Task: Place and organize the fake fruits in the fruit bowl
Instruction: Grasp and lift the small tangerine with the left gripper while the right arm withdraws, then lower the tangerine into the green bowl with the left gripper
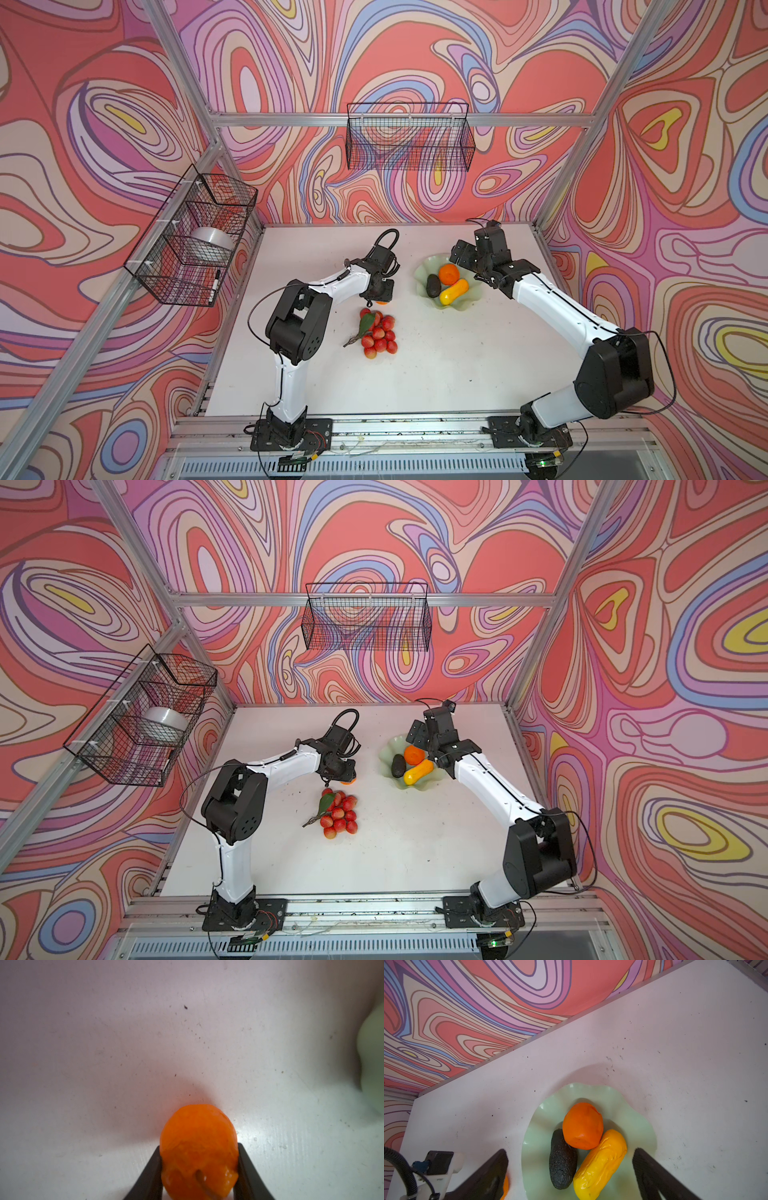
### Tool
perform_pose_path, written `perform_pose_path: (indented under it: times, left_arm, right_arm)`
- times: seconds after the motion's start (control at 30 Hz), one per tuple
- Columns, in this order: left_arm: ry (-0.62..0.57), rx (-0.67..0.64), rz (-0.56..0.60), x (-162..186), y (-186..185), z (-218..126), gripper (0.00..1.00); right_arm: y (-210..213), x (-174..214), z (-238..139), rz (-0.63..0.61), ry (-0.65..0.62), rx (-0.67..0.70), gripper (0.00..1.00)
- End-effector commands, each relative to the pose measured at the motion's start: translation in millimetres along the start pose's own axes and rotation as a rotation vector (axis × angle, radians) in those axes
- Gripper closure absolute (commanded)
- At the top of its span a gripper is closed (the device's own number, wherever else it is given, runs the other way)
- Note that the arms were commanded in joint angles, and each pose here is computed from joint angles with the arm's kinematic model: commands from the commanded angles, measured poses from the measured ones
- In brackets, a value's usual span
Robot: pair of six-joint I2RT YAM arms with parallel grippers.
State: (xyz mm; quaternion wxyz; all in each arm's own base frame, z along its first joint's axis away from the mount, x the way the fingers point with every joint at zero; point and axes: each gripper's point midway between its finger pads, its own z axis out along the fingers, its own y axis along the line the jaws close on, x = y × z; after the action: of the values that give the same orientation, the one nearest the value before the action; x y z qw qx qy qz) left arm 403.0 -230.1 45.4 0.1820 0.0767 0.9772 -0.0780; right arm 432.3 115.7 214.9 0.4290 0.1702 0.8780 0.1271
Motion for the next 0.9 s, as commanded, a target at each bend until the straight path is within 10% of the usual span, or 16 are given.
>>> perform_pose_path:
  times: [0.0, 0.4, 0.87]
  left_arm:
    - [-0.046, 0.039, 0.032, -6.7, -9.6, -34.7, 0.66]
    - [-0.186, 0.198, 0.232, -50.4, -108.8, -103.2, 0.67]
    - [-0.130, 0.242, 0.313, -63.7, -187.1, -26.6, 0.66]
  right_arm:
    - [0.5, -10.2, -14.0, 0.016, -0.051, -0.029, 0.02]
    - [-37.4, -2.9, -59.6, 0.108, -0.135, 0.035, 0.02]
    - [-65.1, 26.4, -88.7, 0.176, -0.125, 0.041, 0.02]
